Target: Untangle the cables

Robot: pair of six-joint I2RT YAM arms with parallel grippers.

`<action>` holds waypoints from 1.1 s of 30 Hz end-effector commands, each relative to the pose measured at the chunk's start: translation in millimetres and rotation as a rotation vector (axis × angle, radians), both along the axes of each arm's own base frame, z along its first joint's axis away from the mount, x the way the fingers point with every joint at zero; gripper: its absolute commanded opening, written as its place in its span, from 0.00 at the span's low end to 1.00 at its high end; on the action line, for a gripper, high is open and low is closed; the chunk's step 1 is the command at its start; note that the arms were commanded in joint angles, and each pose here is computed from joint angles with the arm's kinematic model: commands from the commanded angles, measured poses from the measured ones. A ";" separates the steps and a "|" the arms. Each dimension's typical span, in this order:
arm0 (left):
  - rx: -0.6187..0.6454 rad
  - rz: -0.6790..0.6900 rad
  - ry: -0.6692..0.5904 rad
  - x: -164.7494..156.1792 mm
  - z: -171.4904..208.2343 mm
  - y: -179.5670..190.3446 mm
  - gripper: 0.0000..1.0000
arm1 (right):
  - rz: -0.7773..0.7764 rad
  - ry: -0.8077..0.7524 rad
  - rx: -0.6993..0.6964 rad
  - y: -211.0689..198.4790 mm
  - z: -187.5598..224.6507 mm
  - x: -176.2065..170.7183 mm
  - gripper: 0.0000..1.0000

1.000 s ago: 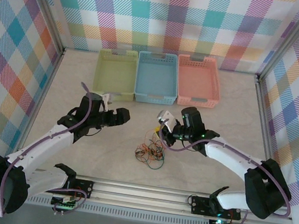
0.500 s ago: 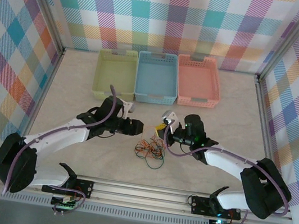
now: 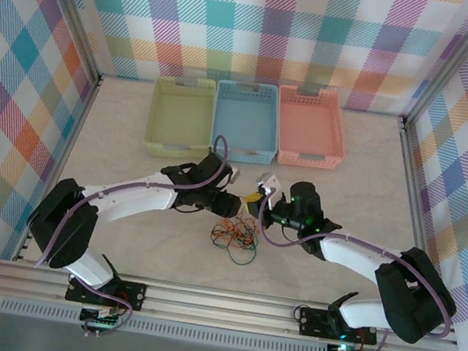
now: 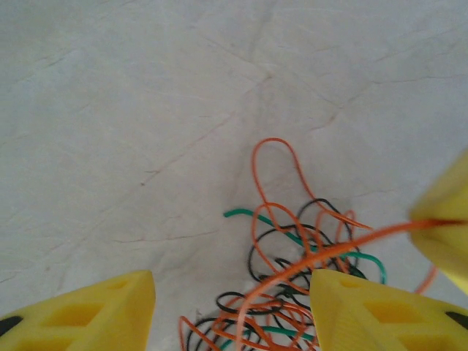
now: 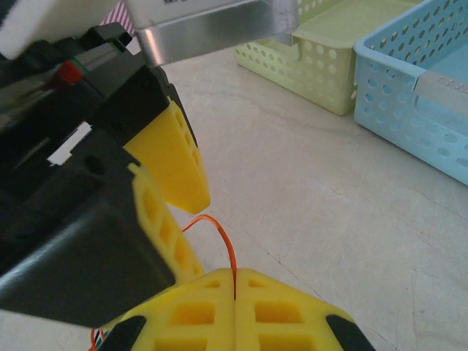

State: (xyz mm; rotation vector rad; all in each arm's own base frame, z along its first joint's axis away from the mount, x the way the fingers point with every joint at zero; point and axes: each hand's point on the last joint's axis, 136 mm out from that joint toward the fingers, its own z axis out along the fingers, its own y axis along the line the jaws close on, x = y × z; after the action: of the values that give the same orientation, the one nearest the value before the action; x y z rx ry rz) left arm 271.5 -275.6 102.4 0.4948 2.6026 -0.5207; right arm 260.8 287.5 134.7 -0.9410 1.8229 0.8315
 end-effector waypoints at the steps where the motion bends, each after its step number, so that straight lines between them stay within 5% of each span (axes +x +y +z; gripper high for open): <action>1: 0.030 0.039 -0.031 9.8 11.9 -0.4 0.57 | 0.001 -0.019 0.038 2.2 9.1 -0.9 0.00; 14: 0.079 0.101 0.032 27.6 -3.2 -8.5 0.44 | -0.008 -0.039 0.053 0.1 12.9 -2.4 0.00; 21: -0.018 0.039 0.083 14.3 0.7 -25.3 0.47 | -0.017 -0.041 0.054 -0.8 13.4 -1.2 0.00; 33: -0.061 0.043 0.096 -22.5 16.2 0.3 0.55 | -0.022 -0.038 0.060 -0.9 13.7 -1.1 0.00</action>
State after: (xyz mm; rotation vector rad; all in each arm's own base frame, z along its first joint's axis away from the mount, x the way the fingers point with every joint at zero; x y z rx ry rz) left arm 259.7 -274.1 119.3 0.3787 2.6564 -0.5972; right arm 262.3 283.4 138.0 -0.9004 1.8058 0.8210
